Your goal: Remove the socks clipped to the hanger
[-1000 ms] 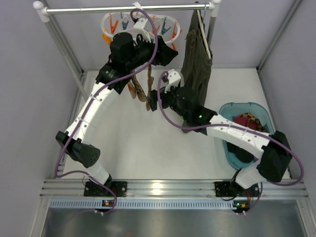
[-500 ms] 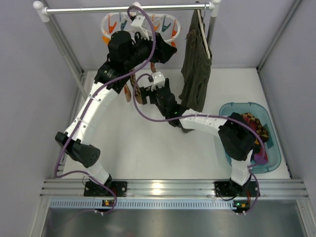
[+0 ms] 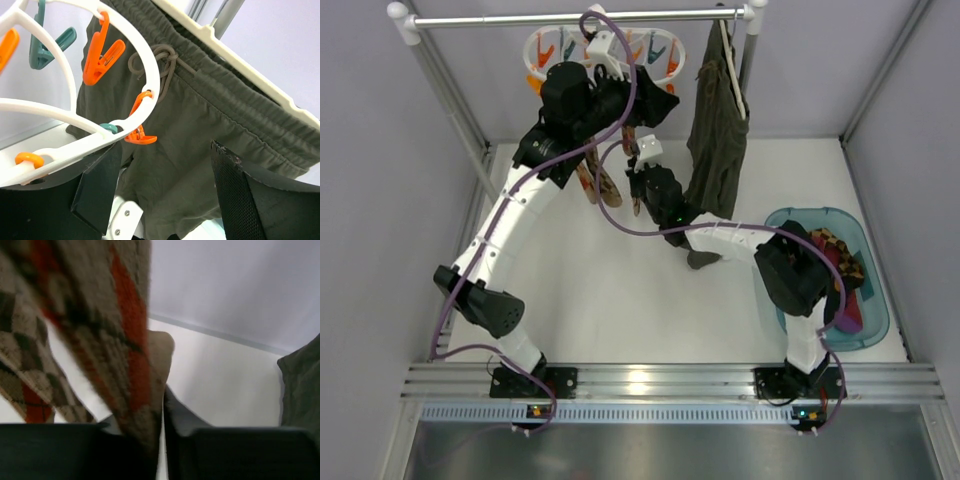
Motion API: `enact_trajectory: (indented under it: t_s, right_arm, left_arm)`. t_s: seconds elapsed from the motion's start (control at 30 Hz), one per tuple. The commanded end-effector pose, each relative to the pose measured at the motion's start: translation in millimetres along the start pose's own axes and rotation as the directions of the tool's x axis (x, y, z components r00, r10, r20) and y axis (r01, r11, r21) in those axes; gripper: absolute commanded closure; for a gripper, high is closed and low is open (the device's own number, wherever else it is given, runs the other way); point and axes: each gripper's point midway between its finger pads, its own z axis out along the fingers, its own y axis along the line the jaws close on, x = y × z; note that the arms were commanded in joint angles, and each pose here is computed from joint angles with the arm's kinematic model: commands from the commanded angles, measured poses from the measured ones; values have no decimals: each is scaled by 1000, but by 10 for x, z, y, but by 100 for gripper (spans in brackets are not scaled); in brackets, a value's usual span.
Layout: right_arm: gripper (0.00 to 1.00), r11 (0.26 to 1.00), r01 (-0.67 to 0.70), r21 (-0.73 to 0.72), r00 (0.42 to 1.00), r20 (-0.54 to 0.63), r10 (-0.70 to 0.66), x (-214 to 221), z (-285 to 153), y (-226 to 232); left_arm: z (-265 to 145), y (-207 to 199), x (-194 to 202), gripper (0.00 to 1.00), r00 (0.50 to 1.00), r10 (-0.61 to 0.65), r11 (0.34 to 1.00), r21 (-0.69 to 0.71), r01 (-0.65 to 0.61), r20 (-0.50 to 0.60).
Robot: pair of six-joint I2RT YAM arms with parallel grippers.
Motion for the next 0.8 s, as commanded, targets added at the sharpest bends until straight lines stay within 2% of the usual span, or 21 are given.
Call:
enact_trajectory:
  t_s: [0.0, 0.03, 0.1, 0.13, 0.23, 0.27, 0.3, 0.33, 0.53, 0.77]
  right_arm:
    - [90, 997, -55, -49, 990, 126, 61, -403, 8, 34]
    - [91, 996, -61, -63, 991, 116, 68, -338, -39, 50]
    - [91, 993, -75, -95, 986, 140, 88, -491, -139, 74]
    - [91, 991, -80, -105, 985, 144, 95, -541, -203, 73]
    - [92, 987, -70, -144, 987, 137, 90, -572, -306, 115]
    - [94, 985, -68, -156, 985, 149, 91, -652, -366, 131]
    - [97, 983, -62, -173, 985, 149, 88, -659, -394, 152]
    - [98, 983, -53, -175, 986, 149, 80, -661, -425, 135]
    - [100, 965, -45, -260, 989, 123, 79, -674, -513, 265]
    - [100, 956, -26, -293, 989, 129, 66, -778, -650, 351]
  left_arm:
    - [0, -144, -222, 25, 998, 5, 999, 48, -8, 67]
    - [-11, -161, -224, 22, 998, 2, 998, 55, -6, 66]
    - [-99, -233, -266, 15, 997, -1, 998, 69, -4, 72]
    - [-122, -213, -199, 2, 998, -8, 998, 62, 4, 58]
    - [-425, -340, -299, 2, 996, -7, 999, 52, 2, 91]
    - [-478, -280, -174, 2, 997, -16, 1000, 20, 14, 73]
    - [-676, -386, -271, 2, 994, -14, 1000, 23, 11, 105]
    - [-730, -280, -162, 2, 995, -19, 999, -26, 21, 97]
    - [-1313, -217, -149, 2, 985, -14, 991, -130, 36, 170]
    - [-1345, 2, -276, 1, 975, 4, 966, -253, 55, 224]
